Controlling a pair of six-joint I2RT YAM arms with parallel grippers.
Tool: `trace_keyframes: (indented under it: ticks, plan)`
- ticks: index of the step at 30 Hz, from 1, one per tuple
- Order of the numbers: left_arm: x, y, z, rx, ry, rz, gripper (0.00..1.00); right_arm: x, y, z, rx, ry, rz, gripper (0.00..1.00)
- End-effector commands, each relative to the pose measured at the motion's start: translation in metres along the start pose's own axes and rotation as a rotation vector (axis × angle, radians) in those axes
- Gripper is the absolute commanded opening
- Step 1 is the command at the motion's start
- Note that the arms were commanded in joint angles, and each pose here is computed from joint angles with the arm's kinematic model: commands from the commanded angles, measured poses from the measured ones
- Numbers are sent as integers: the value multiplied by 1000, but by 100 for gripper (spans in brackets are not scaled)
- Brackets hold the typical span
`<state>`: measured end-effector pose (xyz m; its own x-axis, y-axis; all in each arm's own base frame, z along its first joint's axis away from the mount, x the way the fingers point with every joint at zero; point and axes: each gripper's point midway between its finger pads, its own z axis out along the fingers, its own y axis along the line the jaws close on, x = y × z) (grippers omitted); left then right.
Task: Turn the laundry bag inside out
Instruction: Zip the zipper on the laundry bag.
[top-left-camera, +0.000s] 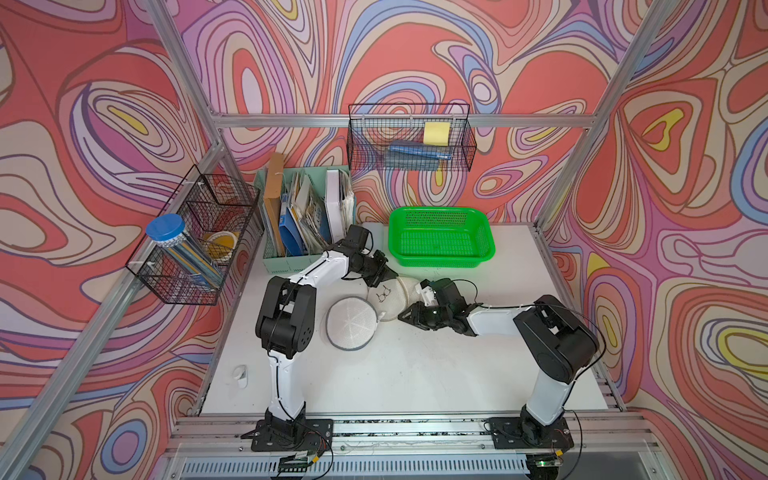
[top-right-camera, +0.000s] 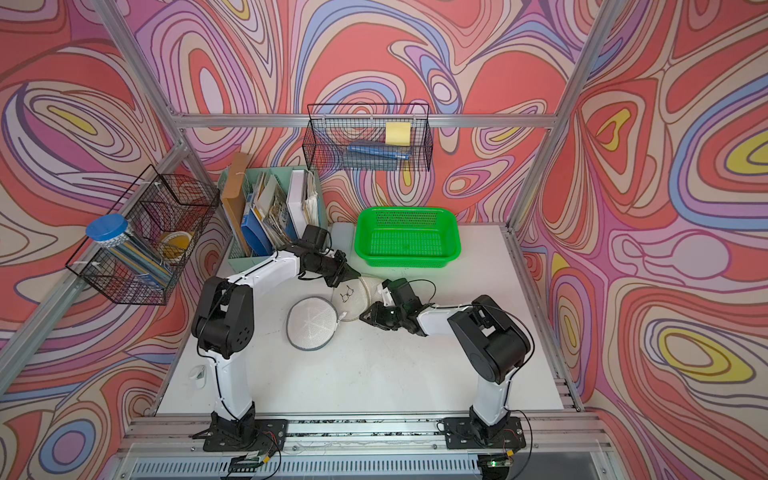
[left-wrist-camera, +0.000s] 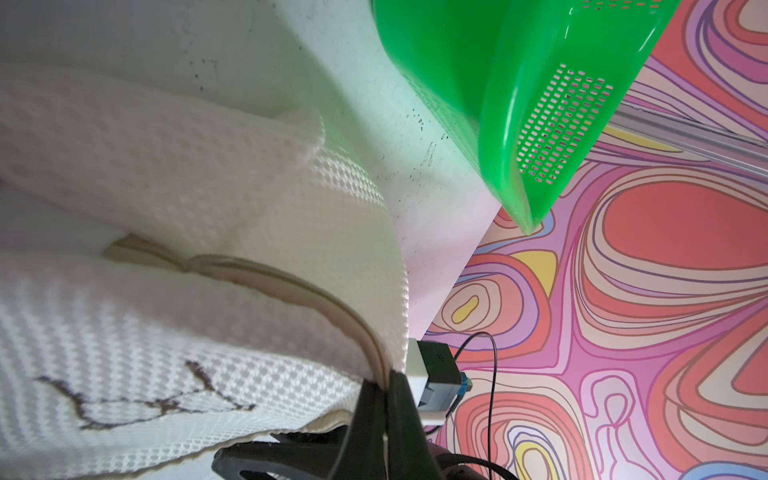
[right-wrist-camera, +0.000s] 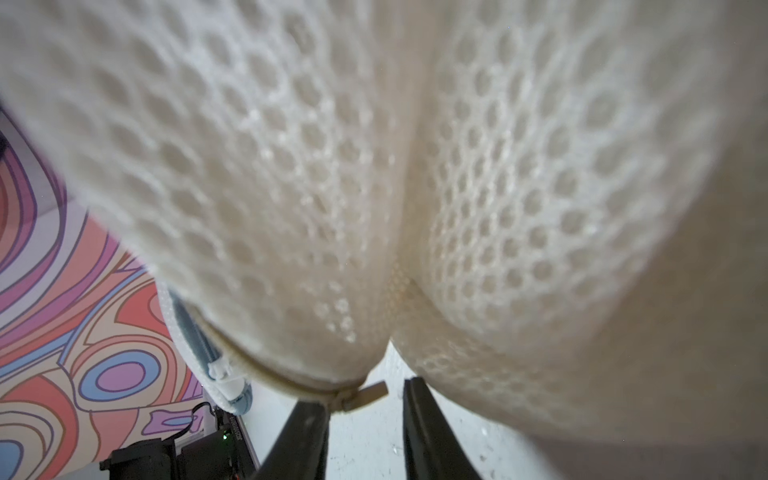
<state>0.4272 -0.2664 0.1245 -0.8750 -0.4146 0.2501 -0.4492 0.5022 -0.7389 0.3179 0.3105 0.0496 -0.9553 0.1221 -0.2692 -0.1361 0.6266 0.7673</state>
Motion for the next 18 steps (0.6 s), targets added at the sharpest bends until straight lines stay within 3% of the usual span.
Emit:
trace_keyframes:
  ticks: [1, 7, 10, 13, 18]
  plan:
    - [-2, 3, 3, 3, 1, -4, 0, -10, 10, 4, -36, -27, -20, 27]
    - [-3, 4, 3, 0, 1, -6, 0, -13, 15, 0, -51, -46, -26, 20]
    - [-3, 5, 4, -3, 1, -15, 0, -14, 15, 0, -48, -48, -27, 29]
    - [-5, 5, 5, -3, 1, -23, 0, -14, 16, 1, -58, -48, -20, 16]
    - [-5, 5, 5, -5, 1, -20, 0, -15, 16, -3, -54, -63, -20, 16]
